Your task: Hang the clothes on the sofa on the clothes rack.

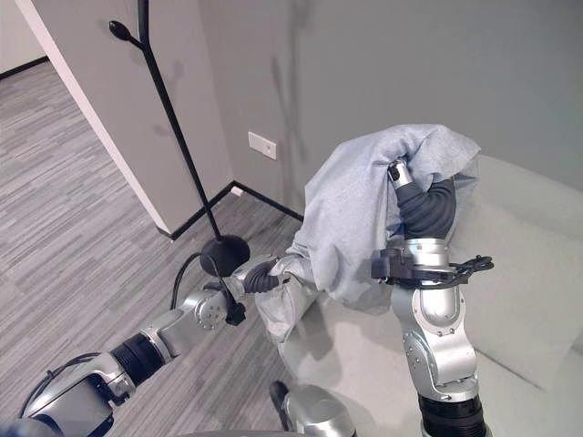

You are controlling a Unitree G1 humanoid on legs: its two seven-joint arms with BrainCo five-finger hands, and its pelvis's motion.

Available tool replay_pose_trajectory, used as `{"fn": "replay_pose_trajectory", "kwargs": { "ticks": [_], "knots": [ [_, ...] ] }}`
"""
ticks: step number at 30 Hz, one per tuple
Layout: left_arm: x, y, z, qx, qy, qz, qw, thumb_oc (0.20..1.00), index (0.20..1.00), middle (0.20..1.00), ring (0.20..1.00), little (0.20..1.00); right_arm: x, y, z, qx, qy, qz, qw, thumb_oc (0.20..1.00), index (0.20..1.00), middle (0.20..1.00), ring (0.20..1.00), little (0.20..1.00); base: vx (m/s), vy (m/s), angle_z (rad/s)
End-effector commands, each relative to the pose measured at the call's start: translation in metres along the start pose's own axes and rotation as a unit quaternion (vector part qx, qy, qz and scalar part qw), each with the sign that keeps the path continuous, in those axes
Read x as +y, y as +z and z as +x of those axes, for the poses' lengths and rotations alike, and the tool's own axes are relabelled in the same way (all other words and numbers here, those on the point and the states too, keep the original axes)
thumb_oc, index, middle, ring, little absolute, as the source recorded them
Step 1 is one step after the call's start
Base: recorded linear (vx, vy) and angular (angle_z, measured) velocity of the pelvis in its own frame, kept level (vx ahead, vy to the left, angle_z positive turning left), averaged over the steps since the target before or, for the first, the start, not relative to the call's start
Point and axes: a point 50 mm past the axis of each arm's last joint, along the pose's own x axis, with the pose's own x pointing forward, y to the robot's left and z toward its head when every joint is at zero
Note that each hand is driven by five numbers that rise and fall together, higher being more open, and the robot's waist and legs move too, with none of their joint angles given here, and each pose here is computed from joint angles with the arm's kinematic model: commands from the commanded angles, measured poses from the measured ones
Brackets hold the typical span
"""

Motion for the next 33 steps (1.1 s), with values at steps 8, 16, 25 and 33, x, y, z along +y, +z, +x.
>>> {"fn": "replay_pose_trajectory", "kwargs": {
  "ticks": [8,16,25,33],
  "knots": [
    [0.021,0.012,0.002,-0.041,0.02,0.006,0.999,0.2,0.2,0.2,0.2,0.2,-0.018,0.026,0.006,-0.064,-0.012,-0.057,0.996,0.2,0.2,0.2,0.2,0.2,0.43,0.112,0.21],
    [0.021,0.018,0.012,-0.053,0.001,0.035,0.998,0.2,0.2,0.2,0.2,0.2,-0.019,0.029,0.011,-0.081,-0.031,-0.061,0.994,0.2,0.2,0.2,0.2,0.2,0.29,0.33,-0.39],
    [0.056,0.0,-0.002,-0.03,0.064,0.108,0.992,0.2,0.2,0.2,0.2,0.2,-0.033,0.027,0.008,-0.073,-0.072,-0.105,0.989,0.2,0.2,0.2,0.2,0.2,0.22,0.632,-0.51],
    [0.141,-0.044,-0.067,0.072,0.248,0.189,0.947,0.2,0.2,0.2,0.2,0.2,-0.046,0.029,0.009,-0.08,-0.106,-0.181,0.975,0.2,0.2,0.2,0.2,0.2,0.14,0.542,-0.57]
  ]
}}
